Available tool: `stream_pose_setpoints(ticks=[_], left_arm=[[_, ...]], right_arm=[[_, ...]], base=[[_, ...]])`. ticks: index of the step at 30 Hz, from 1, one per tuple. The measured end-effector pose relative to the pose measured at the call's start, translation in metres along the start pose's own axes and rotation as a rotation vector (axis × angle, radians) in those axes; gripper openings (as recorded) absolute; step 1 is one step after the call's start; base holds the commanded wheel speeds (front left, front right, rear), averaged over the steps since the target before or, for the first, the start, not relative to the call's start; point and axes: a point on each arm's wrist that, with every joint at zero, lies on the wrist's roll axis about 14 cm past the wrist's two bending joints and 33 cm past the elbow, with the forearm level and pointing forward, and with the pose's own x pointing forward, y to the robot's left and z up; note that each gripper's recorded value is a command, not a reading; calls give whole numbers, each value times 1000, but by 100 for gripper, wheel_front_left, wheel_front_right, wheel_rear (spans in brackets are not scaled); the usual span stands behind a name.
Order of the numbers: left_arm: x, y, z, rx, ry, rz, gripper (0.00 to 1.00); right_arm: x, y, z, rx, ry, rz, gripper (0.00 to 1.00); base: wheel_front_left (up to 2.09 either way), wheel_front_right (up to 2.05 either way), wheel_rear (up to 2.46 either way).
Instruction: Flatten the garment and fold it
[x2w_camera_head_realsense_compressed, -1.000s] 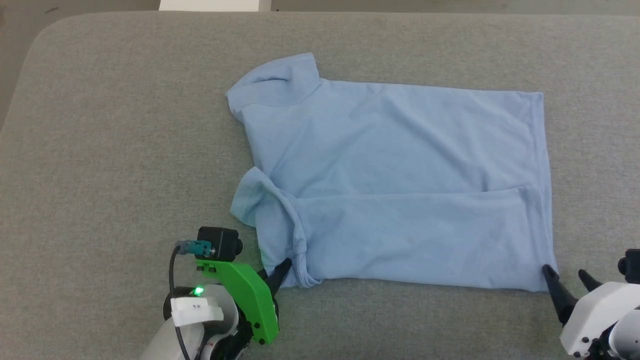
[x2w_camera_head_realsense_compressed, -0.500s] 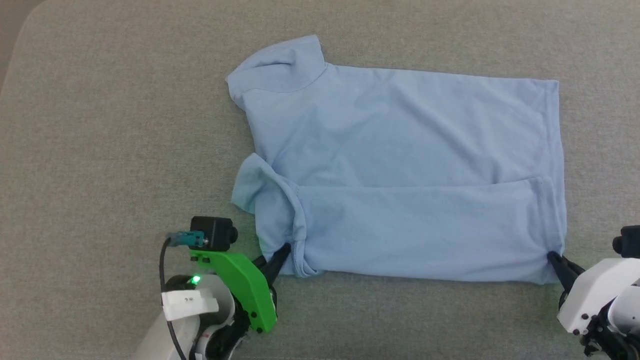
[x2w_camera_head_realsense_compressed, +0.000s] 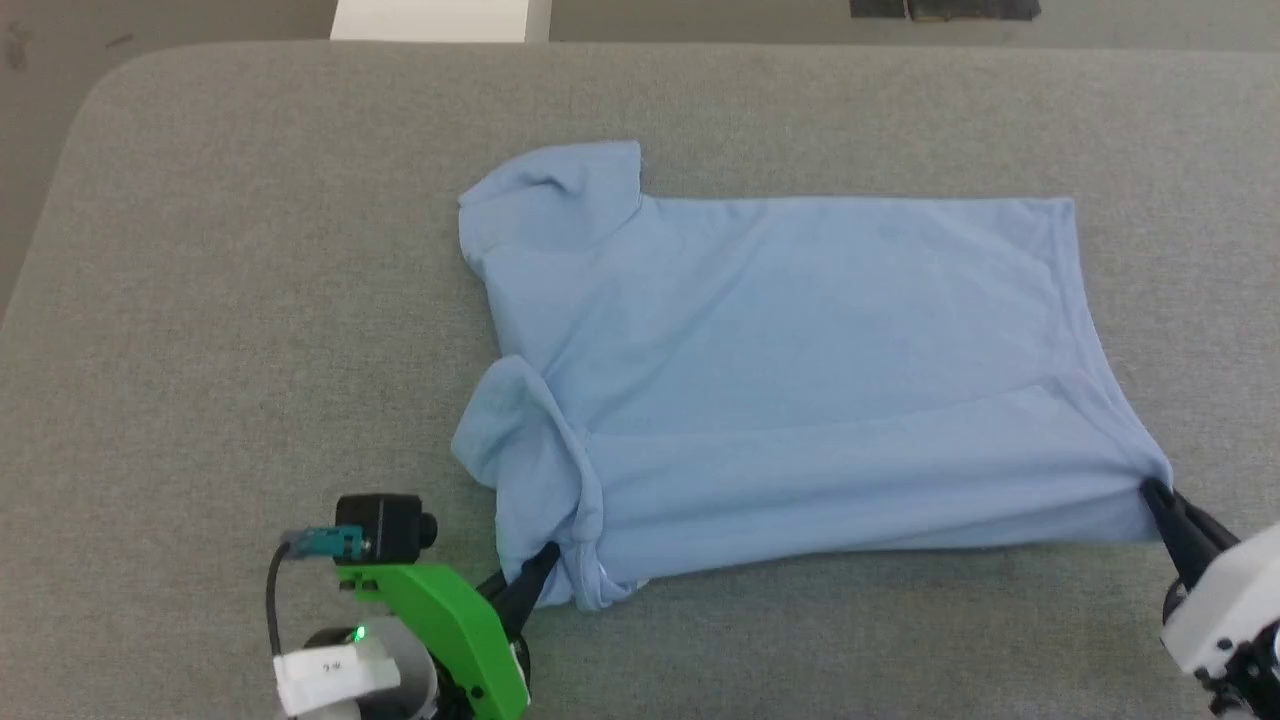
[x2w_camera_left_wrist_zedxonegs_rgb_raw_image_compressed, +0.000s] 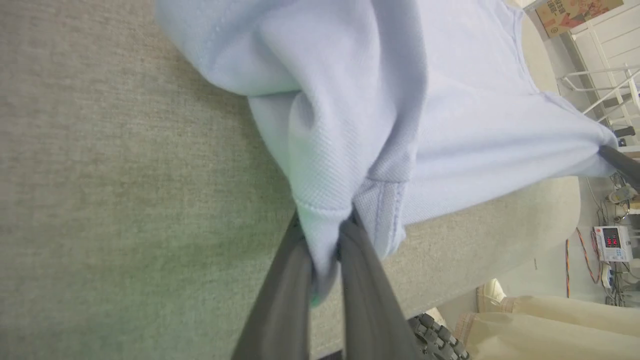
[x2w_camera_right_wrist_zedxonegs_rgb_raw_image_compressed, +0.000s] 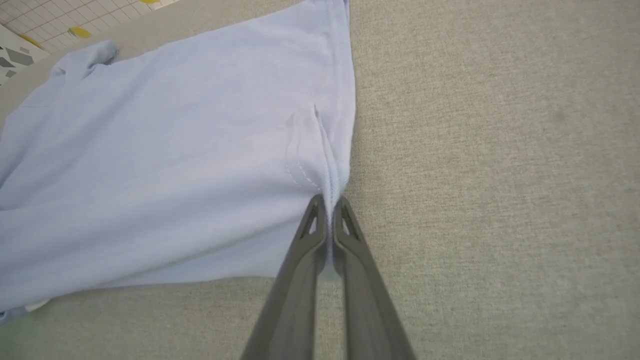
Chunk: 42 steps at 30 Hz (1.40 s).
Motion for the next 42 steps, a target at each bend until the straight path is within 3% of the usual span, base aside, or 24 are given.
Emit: stream_pose_setpoints(ticks=[13, 25, 26, 27, 28, 29, 30, 31, 32, 33, 42], left_arm=[[-34, -2, -35, -113, 67, 25, 0], [-30, 15, -54, -157, 93, 68, 0], [-28, 16, -55, -156, 93, 68, 15], [-26, 17, -54, -155, 87, 68, 60], [-24, 17, -53, -155, 77, 67, 89], [-23, 18, -52, -155, 73, 69, 100], [-22, 19, -52, -155, 69, 70, 100], [-22, 19, -51, -155, 61, 68, 100], [-21, 19, -51, -155, 55, 68, 100], [-21, 19, -51, -153, 52, 66, 100], [-29, 21, -22, -138, -75, 68, 100]], right_arm=[[-39, -10, -52, 54, 171, -29, 0], [-39, -8, -79, 72, 243, -28, 0], [-37, -8, -82, 73, 246, -26, 0], [-36, -8, -83, 75, 247, -24, 0], [-34, -7, -84, 77, 244, -22, 0], [-33, -7, -83, 76, 238, -21, 0], [-32, -7, -82, 75, 228, -22, 0], [-31, -7, -81, 76, 217, -20, 33], [-31, -6, -80, 75, 211, -18, 96], [-31, -6, -79, 73, 204, -15, 100], [-32, -4, -62, 68, 125, -3, 100]], base=[[0, 0, 0], [0, 0, 0], [0, 0, 0], [0, 0, 0], [0, 0, 0], [0, 0, 0], [0, 0, 0], [0, 0, 0], [0, 0, 0], [0, 0, 0], [0, 0, 0]])
